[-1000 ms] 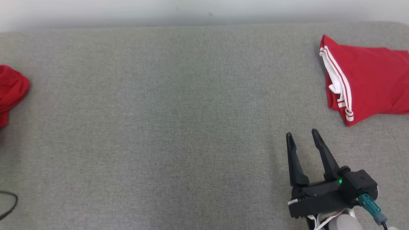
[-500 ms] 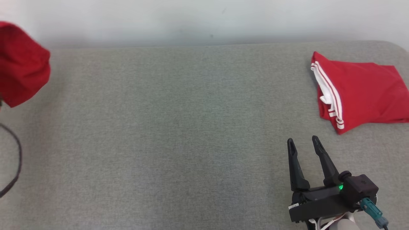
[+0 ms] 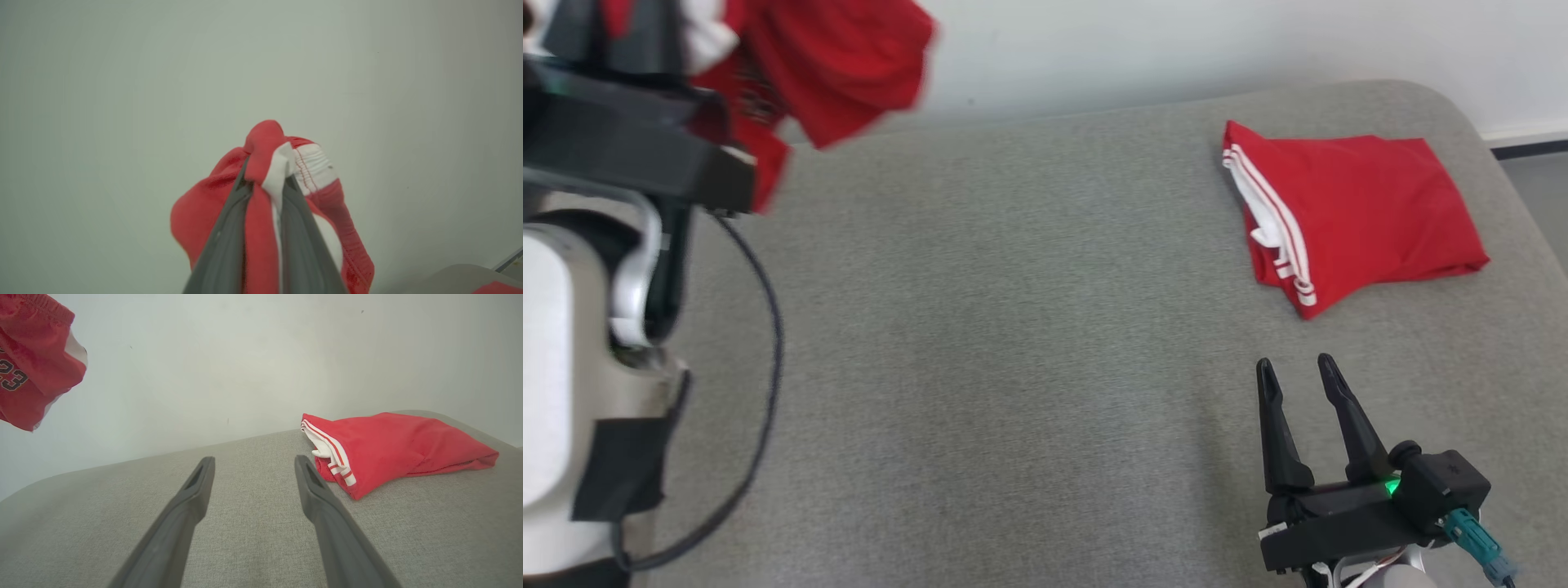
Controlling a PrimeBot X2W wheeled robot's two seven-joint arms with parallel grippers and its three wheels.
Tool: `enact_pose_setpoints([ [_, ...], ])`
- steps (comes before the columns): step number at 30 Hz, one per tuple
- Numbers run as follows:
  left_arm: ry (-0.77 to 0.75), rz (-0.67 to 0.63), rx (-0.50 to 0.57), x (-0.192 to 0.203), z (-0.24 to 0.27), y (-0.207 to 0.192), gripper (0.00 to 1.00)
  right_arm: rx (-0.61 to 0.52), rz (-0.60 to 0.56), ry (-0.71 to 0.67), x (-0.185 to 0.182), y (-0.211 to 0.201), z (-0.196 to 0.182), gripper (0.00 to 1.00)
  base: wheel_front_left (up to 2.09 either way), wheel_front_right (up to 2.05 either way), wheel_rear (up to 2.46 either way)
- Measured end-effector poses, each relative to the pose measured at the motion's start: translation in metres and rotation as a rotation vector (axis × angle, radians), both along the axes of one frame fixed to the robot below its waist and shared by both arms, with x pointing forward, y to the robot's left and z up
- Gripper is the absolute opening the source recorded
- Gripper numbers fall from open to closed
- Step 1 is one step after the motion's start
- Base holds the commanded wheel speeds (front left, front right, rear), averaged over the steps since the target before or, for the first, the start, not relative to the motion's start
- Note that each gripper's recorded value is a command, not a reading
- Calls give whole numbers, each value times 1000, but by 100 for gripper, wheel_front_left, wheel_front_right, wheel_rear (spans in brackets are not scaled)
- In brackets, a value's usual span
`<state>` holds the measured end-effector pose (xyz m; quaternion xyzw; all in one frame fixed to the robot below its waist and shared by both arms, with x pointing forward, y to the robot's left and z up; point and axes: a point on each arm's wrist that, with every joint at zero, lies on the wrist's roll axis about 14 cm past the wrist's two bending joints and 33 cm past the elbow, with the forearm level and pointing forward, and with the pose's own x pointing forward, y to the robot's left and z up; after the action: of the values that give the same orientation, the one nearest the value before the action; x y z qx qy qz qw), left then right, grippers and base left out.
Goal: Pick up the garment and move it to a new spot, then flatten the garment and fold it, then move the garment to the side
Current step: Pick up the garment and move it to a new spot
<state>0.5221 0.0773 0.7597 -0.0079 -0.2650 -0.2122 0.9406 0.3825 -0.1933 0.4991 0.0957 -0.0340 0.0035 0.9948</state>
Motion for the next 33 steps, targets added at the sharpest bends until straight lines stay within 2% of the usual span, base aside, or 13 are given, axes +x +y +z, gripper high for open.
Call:
enact_pose_setpoints([
  [12, 34, -204, -56, -23, -5, -73, 0, 2, -47, 19, -11, -15, -5, 100, 0, 0, 0],
  [21, 302, -304, -64, -26, -103, -110, 0, 11, -62, 41, -15, -19, -11, 100, 0, 0, 0],
  [23, 375, -317, -35, -29, -135, -117, 0, 10, -62, 40, -13, -19, -11, 100, 0, 0, 0],
  [28, 563, -319, -21, -39, -211, -123, 0, 8, -77, 48, -15, -24, -13, 100, 0, 0, 0],
  [33, 701, -295, 49, -51, -273, -119, 0, 7, -84, 49, -17, -26, -13, 100, 0, 0, 0],
])
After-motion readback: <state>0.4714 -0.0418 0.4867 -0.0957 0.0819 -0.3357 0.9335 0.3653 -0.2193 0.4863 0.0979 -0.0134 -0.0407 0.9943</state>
